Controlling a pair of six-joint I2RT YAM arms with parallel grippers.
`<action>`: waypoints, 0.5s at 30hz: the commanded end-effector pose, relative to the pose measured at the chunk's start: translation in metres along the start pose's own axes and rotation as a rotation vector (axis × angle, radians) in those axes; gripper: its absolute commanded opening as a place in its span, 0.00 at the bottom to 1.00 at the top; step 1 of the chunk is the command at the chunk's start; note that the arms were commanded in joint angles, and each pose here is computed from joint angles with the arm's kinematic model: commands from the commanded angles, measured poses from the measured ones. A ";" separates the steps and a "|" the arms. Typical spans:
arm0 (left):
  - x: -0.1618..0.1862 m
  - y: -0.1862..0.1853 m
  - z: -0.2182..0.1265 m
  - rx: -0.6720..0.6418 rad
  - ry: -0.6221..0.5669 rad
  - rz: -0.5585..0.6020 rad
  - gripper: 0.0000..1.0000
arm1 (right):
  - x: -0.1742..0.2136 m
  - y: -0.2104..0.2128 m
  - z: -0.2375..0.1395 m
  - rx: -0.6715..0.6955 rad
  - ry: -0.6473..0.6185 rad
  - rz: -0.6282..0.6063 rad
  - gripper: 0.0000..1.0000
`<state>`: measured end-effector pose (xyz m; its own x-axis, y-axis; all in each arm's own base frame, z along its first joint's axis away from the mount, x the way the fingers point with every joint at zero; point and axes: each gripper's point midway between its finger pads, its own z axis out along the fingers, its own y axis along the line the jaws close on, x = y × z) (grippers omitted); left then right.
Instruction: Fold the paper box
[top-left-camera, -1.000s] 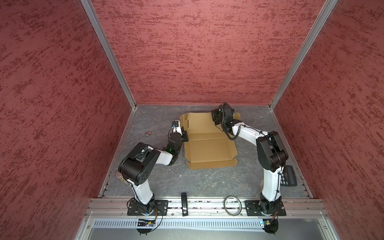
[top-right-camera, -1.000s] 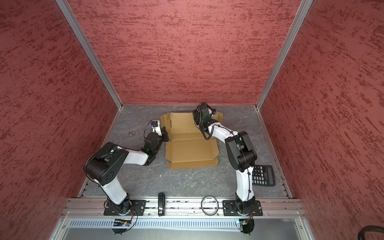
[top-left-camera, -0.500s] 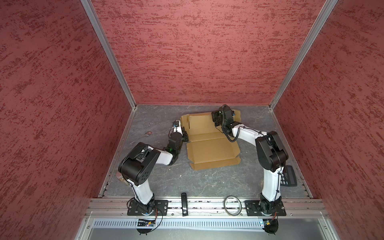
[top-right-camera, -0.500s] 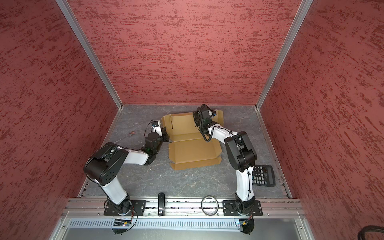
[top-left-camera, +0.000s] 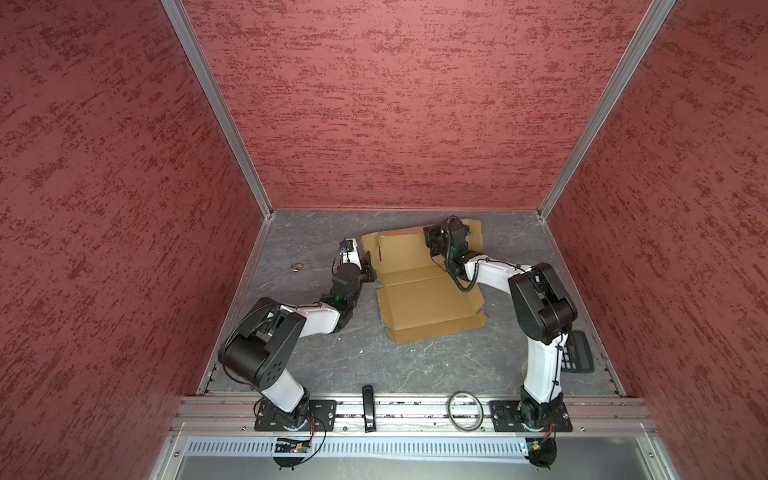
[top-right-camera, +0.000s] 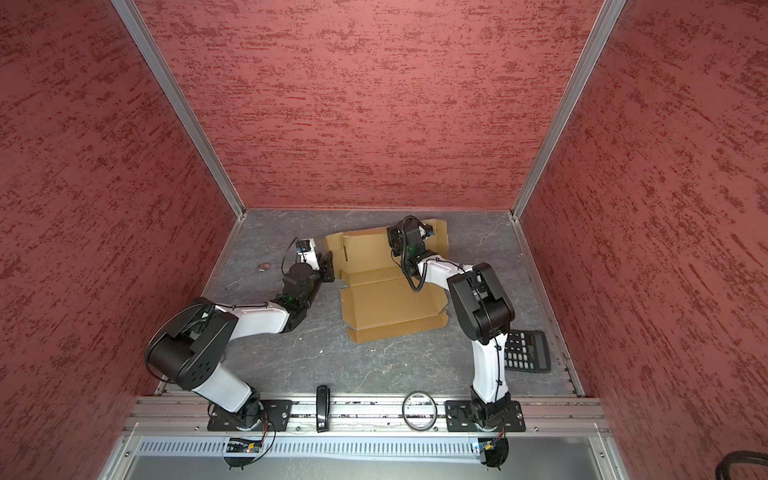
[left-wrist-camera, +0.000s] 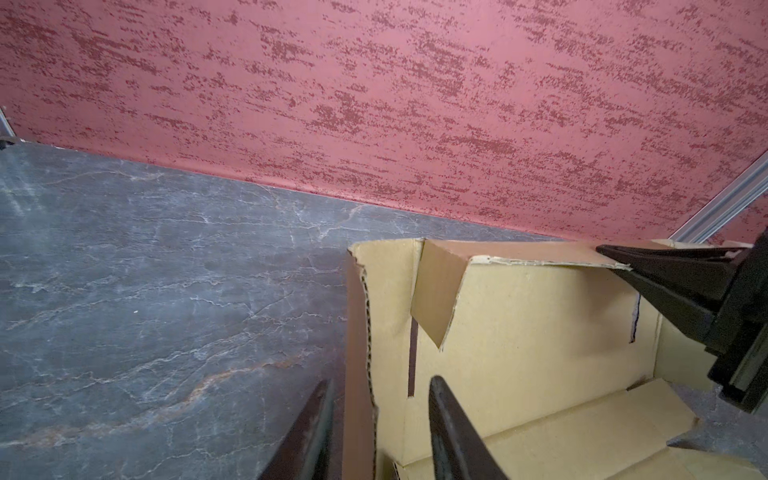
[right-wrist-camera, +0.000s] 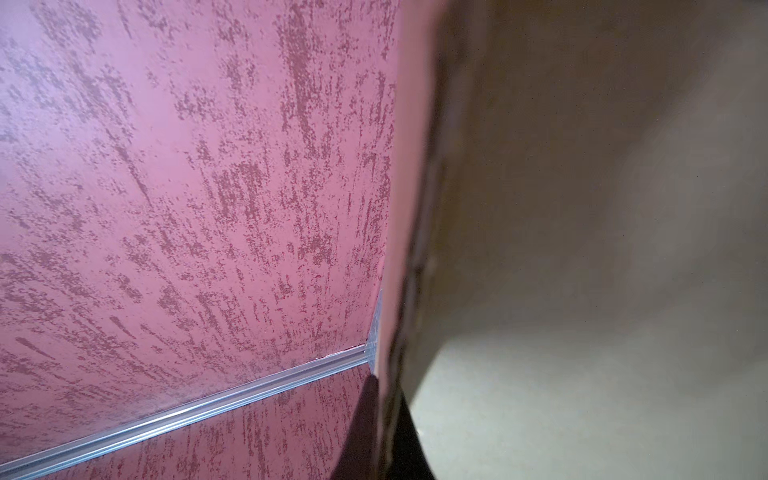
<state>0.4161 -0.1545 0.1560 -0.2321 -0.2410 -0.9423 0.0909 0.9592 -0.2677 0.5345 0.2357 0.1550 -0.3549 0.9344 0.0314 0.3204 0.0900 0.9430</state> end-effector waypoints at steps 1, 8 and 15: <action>0.008 0.004 -0.009 -0.017 0.058 -0.001 0.40 | -0.002 0.025 -0.013 -0.090 -0.002 0.064 0.06; -0.006 0.012 -0.026 -0.041 0.092 -0.023 0.42 | 0.004 0.030 -0.021 -0.145 0.039 0.069 0.05; 0.001 0.031 -0.035 -0.054 0.180 -0.075 0.42 | 0.010 0.035 -0.029 -0.184 0.080 0.057 0.05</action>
<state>0.3932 -0.1230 0.1748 -0.3177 -0.2907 -0.9025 0.0294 0.9484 -0.3158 0.5204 0.2367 0.1638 -0.3945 0.9178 0.0452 0.2405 0.0556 0.9691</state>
